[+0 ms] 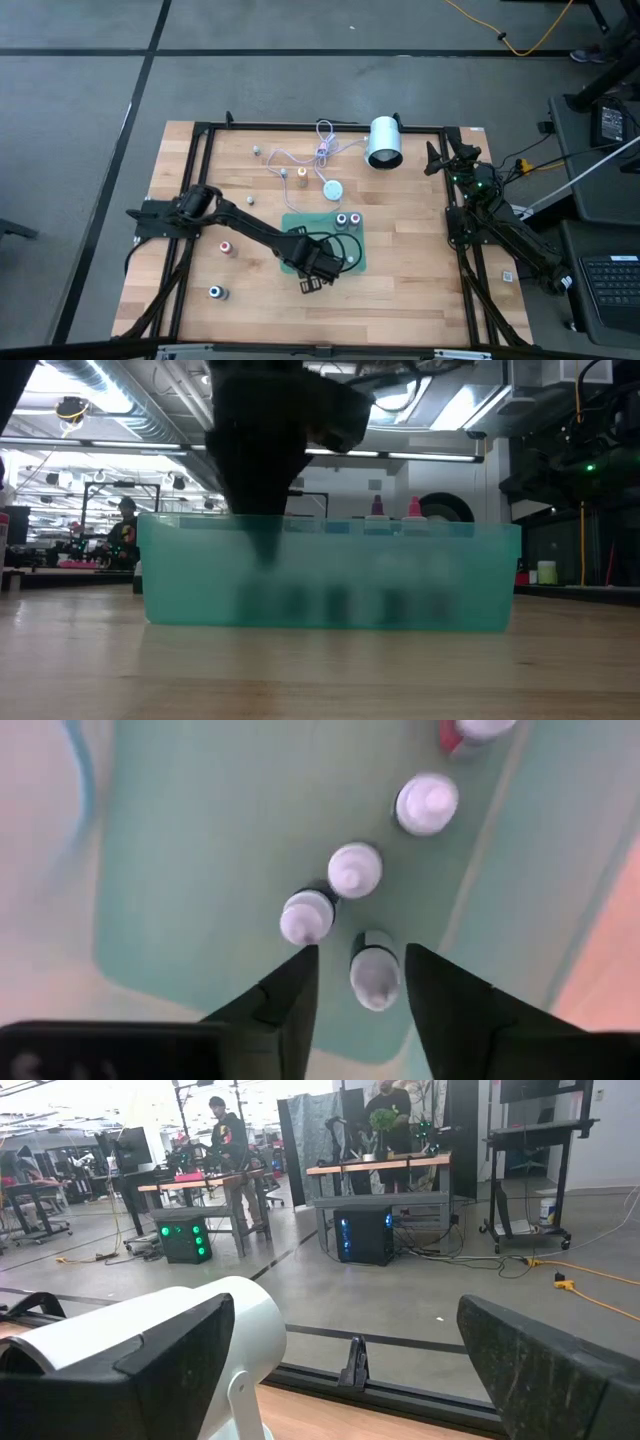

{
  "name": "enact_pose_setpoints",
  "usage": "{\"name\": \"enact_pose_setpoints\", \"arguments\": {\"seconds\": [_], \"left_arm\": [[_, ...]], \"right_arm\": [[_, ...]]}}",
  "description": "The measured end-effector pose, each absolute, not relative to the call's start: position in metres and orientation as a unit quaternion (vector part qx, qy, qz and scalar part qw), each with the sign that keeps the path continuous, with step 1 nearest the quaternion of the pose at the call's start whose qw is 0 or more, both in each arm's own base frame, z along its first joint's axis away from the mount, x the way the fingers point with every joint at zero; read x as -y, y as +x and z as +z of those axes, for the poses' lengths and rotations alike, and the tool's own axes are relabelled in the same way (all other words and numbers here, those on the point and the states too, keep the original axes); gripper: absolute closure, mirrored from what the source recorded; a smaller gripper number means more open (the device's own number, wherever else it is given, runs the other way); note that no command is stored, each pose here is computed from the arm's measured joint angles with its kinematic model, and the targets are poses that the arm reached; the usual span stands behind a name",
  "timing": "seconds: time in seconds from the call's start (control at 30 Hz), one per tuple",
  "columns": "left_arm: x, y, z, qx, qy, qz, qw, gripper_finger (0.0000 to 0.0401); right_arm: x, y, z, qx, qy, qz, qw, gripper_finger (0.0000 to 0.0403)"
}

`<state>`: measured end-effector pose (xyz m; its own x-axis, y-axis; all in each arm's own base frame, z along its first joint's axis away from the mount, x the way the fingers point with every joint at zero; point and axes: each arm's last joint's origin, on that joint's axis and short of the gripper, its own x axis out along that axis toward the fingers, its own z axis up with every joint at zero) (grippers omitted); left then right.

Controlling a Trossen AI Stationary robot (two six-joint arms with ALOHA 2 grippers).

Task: Pick & Place food coloring
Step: Put the small black food coloring bottle into the bin

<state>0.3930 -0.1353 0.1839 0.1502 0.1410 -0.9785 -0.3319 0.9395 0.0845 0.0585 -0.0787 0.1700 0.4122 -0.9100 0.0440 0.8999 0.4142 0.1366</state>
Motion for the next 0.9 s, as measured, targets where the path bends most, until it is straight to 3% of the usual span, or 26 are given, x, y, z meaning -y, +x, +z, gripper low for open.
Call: {"name": "enact_pose_setpoints", "arguments": {"seconds": [0.53,0.67,0.9], "left_arm": [[0.093,0.394,0.246,-0.575,-0.108,0.188,0.789,0.0087],[0.07,0.384,0.265,-0.553,-0.128,0.218,0.794,0.0068],[0.027,0.357,0.292,-0.518,-0.157,0.262,0.799,0.0068]], "right_arm": [[0.079,0.059,0.17,0.055,0.046,-0.539,0.839,0.0019],[0.079,0.059,0.17,0.055,0.046,-0.539,0.839,0.0019],[0.079,0.059,0.17,0.055,0.046,-0.539,0.839,0.0019]]}}
